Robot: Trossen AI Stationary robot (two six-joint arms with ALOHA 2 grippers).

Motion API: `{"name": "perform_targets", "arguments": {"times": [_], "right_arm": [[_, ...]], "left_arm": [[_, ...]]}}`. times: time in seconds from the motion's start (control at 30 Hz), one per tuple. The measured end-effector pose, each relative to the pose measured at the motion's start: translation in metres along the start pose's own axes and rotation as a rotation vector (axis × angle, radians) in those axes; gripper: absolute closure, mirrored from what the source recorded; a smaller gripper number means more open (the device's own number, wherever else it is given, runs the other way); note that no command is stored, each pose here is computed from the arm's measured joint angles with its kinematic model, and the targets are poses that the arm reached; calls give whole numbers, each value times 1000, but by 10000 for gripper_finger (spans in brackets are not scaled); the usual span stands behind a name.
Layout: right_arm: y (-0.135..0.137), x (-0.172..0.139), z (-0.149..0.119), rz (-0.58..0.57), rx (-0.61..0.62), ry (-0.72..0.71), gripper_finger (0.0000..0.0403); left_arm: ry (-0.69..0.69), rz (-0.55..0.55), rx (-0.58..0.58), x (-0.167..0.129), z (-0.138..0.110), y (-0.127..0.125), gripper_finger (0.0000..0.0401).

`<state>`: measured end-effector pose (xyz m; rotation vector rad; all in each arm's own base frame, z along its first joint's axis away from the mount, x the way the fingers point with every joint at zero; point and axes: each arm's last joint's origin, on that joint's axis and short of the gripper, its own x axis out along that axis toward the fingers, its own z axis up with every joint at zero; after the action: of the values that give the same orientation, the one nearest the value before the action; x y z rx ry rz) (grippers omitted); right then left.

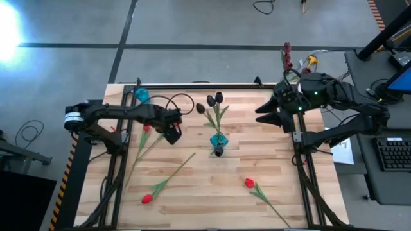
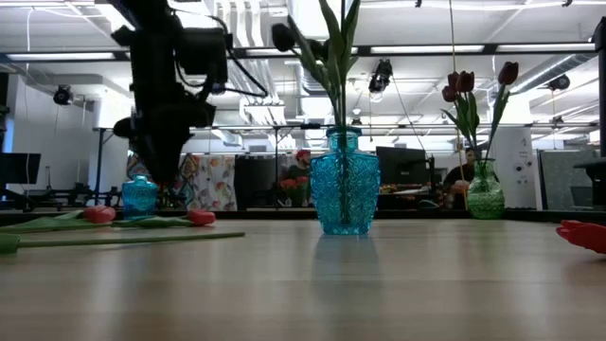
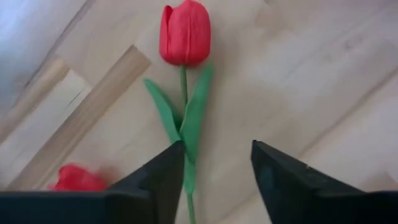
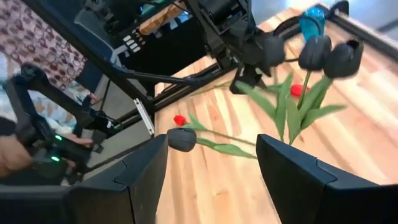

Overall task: Sort flowers into vase by color
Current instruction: Put the red flower into the left blue vase

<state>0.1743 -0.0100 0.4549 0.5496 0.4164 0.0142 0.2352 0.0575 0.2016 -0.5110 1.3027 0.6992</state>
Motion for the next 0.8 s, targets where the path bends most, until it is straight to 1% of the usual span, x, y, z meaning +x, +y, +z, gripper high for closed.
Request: {"name": "perform_targets", "arguments": {"times": [0.1,0.17,0.23,0.3,0.43,0.57,0.7,0.8], "right_arm": [[-1,-2,-2,-11,67,10,165],[0,-3,-3,-21,88,14,165],[2,-3,-4,-30,87,7,165],[2,-3,-4,-47,88,-3,165],[1,-3,-4,-57,112,-10,165],[2,-3,-3,-54,124,-20,165],[2,-2,-3,-58,138,-25,165],[3,-2,-4,-58,135,-23,165]], "left_arm": [[-27,-13,-26,14,-1,5,190],[-64,-22,-63,22,1,8,168],[-102,-15,-112,29,3,14,156],[-144,-28,-163,34,8,20,154],[-181,-28,-246,42,13,33,170],[-223,-51,-303,48,15,38,200],[-193,-50,-286,58,4,39,237],[-186,-63,-281,67,-6,38,258]]}}
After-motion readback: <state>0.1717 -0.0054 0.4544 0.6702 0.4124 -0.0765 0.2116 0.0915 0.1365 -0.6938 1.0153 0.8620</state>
